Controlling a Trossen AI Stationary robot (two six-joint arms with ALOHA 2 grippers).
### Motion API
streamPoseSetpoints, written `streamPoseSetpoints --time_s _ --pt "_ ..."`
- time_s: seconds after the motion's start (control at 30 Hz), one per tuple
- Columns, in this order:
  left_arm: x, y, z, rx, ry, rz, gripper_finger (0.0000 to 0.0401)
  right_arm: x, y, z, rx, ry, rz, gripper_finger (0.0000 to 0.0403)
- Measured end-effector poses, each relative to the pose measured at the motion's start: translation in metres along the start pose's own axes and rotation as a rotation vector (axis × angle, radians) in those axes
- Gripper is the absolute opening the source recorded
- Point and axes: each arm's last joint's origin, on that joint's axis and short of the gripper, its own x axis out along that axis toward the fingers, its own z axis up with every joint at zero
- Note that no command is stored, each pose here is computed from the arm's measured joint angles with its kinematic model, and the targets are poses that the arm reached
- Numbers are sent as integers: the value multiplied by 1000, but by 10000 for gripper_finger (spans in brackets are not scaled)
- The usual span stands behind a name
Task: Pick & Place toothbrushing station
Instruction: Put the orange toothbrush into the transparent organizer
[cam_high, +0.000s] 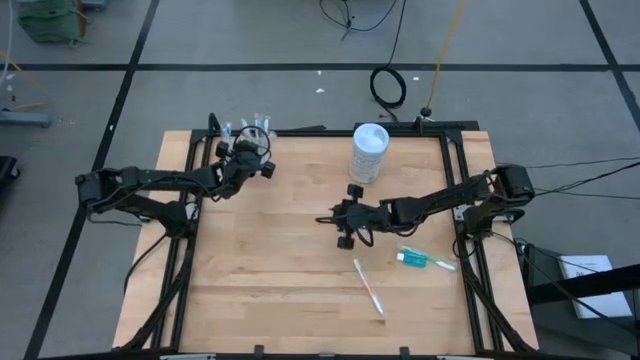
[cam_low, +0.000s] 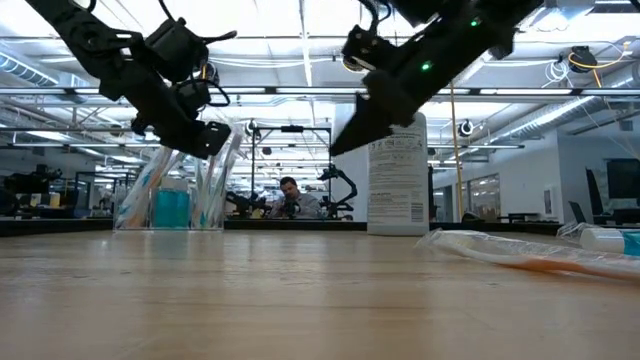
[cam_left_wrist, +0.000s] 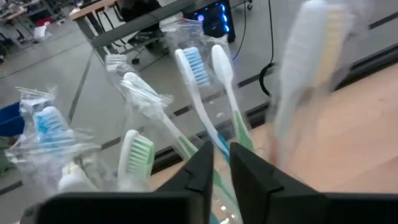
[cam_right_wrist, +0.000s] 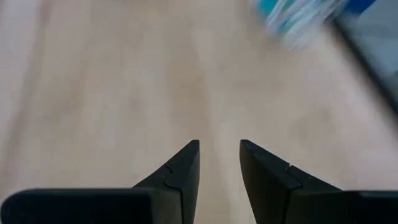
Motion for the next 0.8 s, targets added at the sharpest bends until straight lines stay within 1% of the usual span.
streamPoseSetpoints --time_s 0.07,0.13,0.27,0.33,0.4,0.5,0.57,0.63,0.7,0.8 --pt "2 2 0 0 5 -3 27 -5 5 -5 46 67 74 105" --pt "5 4 0 1 17 -26 8 -8 10 -10 103 119 155 105" --pt "9 7 0 -17 35 -57 15 -13 23 -17 182 222 317 105" --pt "9 7 1 -20 30 -60 16 -16 27 -21 194 271 364 105" --pt "6 9 4 -3 17 -75 16 -18 29 -24 209 315 379 105" --pt "0 13 11 7 -23 -92 17 -20 31 -29 243 376 364 105" --pt "-4 15 13 18 -26 -110 18 -23 30 -32 275 422 347 105" --pt "-10 18 17 9 -45 -145 25 -25 30 -35 310 462 328 105" --pt "-13 20 19 -9 -50 -176 40 -26 29 -38 317 489 315 105" --pt "-16 21 21 -18 -52 -238 79 -26 29 -38 311 495 312 105"
